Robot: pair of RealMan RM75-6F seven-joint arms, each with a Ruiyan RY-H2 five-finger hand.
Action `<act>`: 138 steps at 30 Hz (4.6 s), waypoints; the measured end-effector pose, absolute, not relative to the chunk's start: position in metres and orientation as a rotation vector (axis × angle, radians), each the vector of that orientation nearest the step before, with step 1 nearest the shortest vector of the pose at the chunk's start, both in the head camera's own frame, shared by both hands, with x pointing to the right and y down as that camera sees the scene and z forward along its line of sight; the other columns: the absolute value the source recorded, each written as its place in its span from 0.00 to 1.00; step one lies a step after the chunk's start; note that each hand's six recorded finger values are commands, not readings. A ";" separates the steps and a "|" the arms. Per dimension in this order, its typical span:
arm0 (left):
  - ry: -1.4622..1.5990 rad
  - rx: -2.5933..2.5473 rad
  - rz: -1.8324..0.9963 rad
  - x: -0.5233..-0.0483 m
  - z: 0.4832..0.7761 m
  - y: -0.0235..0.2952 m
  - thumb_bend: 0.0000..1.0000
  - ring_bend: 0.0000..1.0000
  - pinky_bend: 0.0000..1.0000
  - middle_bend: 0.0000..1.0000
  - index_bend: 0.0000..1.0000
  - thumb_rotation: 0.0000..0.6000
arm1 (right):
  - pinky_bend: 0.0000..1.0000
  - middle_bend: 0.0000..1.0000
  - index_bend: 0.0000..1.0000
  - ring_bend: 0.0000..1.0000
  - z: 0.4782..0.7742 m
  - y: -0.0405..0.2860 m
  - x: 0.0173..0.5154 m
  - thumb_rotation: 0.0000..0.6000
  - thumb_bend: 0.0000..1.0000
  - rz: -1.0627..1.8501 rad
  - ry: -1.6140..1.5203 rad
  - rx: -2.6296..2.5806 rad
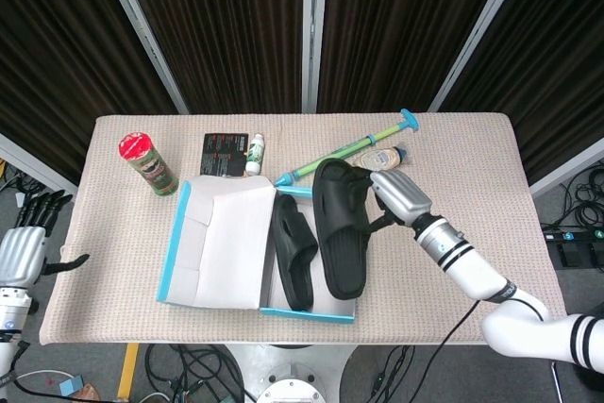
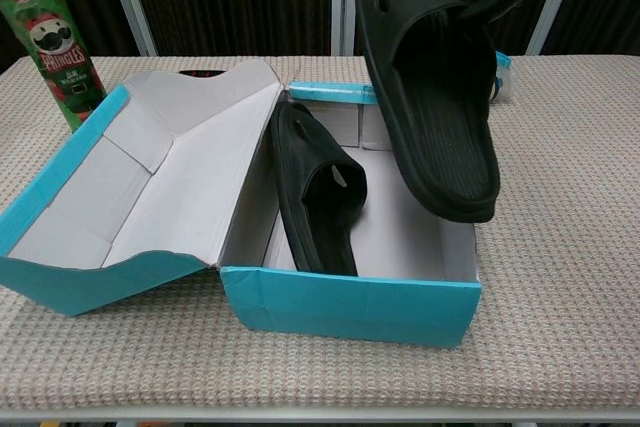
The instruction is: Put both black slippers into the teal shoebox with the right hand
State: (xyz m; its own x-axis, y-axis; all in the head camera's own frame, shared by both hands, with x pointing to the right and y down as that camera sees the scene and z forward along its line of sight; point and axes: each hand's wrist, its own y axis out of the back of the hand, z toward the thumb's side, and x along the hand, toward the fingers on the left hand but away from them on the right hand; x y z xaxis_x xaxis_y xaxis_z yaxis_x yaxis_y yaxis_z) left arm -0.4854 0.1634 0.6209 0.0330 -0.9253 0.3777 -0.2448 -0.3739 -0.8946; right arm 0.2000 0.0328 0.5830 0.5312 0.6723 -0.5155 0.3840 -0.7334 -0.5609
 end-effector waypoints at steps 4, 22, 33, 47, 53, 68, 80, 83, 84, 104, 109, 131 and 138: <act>1.201 -1.677 -1.375 -0.487 0.621 0.163 0.06 0.00 0.01 0.07 0.10 1.00 | 0.69 0.51 0.61 0.49 0.591 0.038 0.189 1.00 0.27 0.966 -0.908 -2.471; 1.191 -1.661 -1.387 -0.493 0.624 0.165 0.06 0.00 0.01 0.07 0.10 1.00 | 0.69 0.51 0.61 0.49 0.644 0.059 0.195 1.00 0.27 0.840 -1.059 -2.689; 1.192 -1.658 -1.385 -0.493 0.625 0.166 0.06 0.00 0.01 0.07 0.10 1.00 | 0.69 0.51 0.61 0.49 0.672 0.060 0.208 1.00 0.27 0.874 -1.074 -2.741; 1.203 -1.662 -1.383 -0.495 0.627 0.166 0.06 0.00 0.01 0.07 0.10 1.00 | 0.69 0.52 0.61 0.49 0.702 0.066 0.215 1.00 0.28 0.987 -1.009 -2.781; 1.206 -1.666 -1.382 -0.495 0.628 0.167 0.06 0.00 0.01 0.07 0.10 1.00 | 0.69 0.52 0.61 0.49 0.704 0.068 0.218 1.00 0.28 1.019 -1.005 -2.788; 1.211 -1.669 -1.386 -0.496 0.629 0.167 0.06 0.00 0.01 0.07 0.10 1.00 | 0.67 0.50 0.60 0.48 0.710 0.066 0.217 1.00 0.25 1.162 -0.943 -2.737; 1.221 -1.677 -1.382 -0.497 0.629 0.167 0.06 0.00 0.01 0.07 0.10 1.00 | 0.34 0.14 0.14 0.05 0.699 0.077 0.209 1.00 0.00 1.157 -0.791 -2.782; 1.222 -1.681 -1.382 -0.497 0.629 0.167 0.06 0.00 0.01 0.07 0.10 1.00 | 0.34 0.11 0.11 0.02 0.694 0.076 0.212 1.00 0.00 1.144 -0.780 -2.783; 1.222 -1.682 -1.381 -0.497 0.629 0.167 0.06 0.00 0.01 0.07 0.10 1.00 | 0.34 0.11 0.10 0.01 0.693 0.076 0.213 1.00 0.00 1.142 -0.777 -2.781; 1.232 -1.683 -1.364 -0.494 0.624 0.165 0.06 0.00 0.01 0.07 0.10 1.00 | 0.33 0.19 0.08 0.10 0.630 0.083 0.194 1.00 0.00 0.833 -0.792 -2.903; 1.235 -1.680 -1.368 -0.496 0.624 0.166 0.06 0.00 0.01 0.07 0.10 1.00 | 0.33 0.20 0.08 0.11 0.634 0.095 0.181 1.00 0.00 0.765 -0.770 -2.983; 1.233 -1.673 -1.368 -0.497 0.624 0.166 0.06 0.00 0.01 0.07 0.10 1.00 | 0.34 0.20 0.09 0.11 0.668 0.101 0.175 1.00 0.00 0.823 -0.743 -3.048; 1.218 -1.674 -1.358 -0.491 0.622 0.165 0.06 0.00 0.01 0.07 0.10 1.00 | 0.33 0.20 0.09 0.11 0.620 0.088 0.188 1.00 0.00 0.598 -0.799 -2.957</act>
State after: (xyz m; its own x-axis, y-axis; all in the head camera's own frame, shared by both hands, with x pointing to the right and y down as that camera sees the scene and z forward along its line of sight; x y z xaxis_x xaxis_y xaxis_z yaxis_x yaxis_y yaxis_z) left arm -0.4910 0.1650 0.6225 0.0304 -0.9330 0.3586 -0.2553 -0.3541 -0.8997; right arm 0.1881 0.0879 0.6205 0.7956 0.4889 -0.3579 0.4810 -0.8688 -0.1174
